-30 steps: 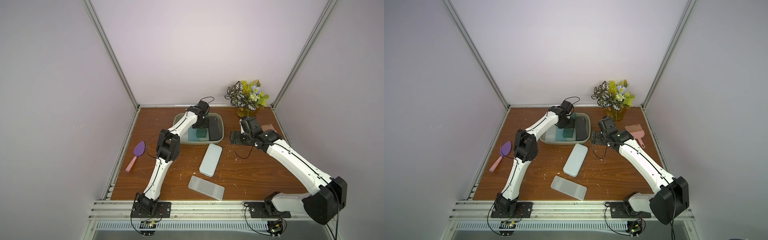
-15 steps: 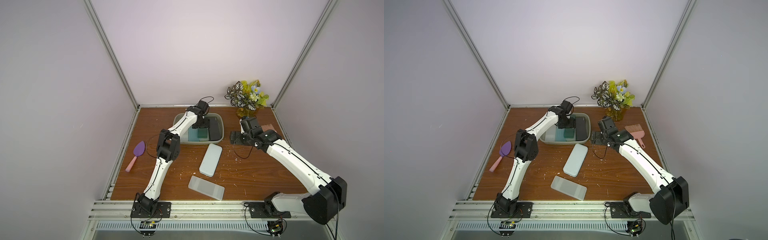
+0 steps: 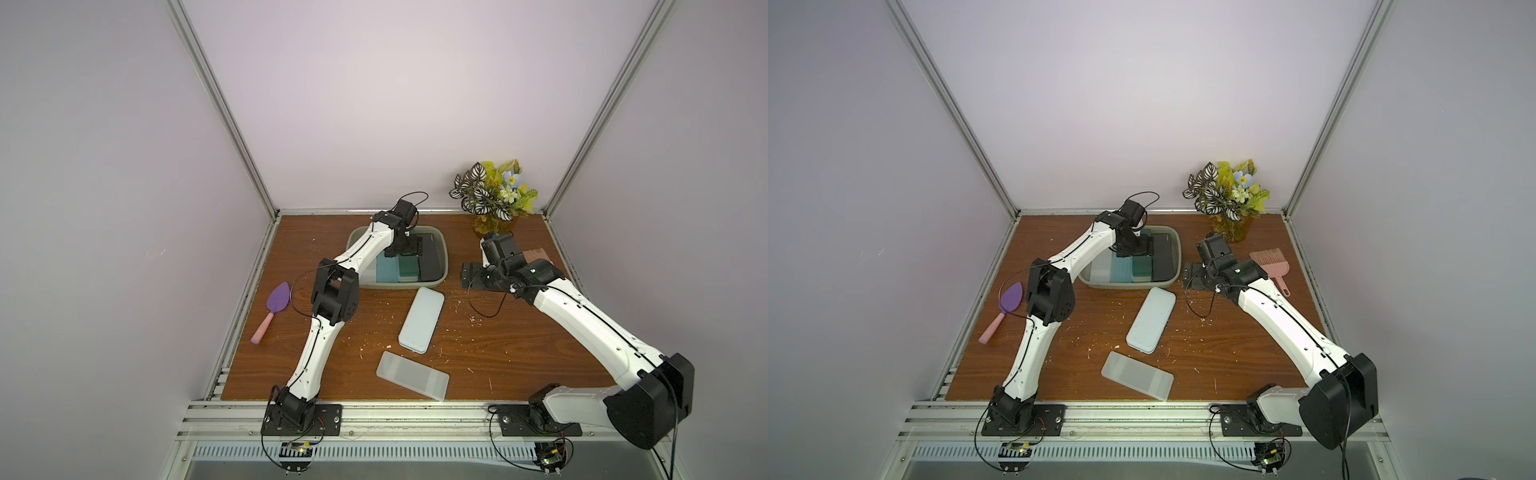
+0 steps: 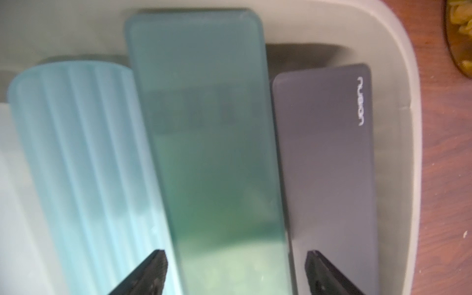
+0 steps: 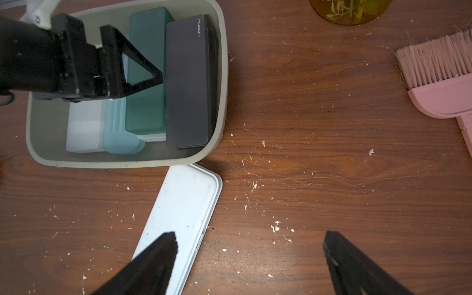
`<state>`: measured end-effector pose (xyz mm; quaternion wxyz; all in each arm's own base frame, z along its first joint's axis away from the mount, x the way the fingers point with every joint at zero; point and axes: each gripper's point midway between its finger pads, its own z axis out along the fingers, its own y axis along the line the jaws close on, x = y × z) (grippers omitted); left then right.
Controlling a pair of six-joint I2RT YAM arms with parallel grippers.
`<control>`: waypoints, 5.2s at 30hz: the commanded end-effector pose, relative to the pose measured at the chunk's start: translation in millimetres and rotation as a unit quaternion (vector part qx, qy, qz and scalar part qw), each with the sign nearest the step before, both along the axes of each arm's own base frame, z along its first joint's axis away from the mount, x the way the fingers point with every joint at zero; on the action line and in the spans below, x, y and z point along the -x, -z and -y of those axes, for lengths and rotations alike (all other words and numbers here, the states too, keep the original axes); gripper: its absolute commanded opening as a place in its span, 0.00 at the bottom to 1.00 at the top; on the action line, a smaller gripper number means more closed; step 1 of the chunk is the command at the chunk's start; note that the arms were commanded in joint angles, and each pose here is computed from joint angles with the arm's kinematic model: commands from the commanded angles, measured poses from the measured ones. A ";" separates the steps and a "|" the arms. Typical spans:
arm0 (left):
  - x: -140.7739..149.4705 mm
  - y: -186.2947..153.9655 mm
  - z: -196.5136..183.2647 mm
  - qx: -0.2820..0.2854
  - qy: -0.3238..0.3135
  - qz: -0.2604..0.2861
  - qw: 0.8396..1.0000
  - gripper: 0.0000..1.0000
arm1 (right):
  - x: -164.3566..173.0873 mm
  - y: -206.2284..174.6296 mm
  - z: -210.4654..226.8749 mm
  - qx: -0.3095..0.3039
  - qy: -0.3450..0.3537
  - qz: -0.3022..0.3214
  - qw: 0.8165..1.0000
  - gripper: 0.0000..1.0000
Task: Put the pencil case into the storage box
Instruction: Place the pencil case at the storage box, then pick up the pencil case from the center of the board, then place the pencil case at the storage box.
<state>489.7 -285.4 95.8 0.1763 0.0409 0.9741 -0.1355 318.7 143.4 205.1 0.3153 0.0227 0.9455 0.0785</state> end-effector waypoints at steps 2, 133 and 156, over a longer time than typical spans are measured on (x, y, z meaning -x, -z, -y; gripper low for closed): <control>16.7 -74.0 -33.9 -0.023 -0.035 0.062 0.997 0.91 | 10.1 -17.5 -4.8 -0.029 -0.020 0.018 0.999 0.96; 220.8 -98.8 -270.9 -0.079 -0.276 0.103 0.952 0.96 | -113.7 50.8 -354.2 -0.172 -0.182 -0.034 0.968 0.82; 224.8 -94.4 -270.9 -0.076 -0.276 0.098 0.953 0.96 | -101.5 63.3 -350.6 -0.164 -0.181 -0.059 0.968 0.87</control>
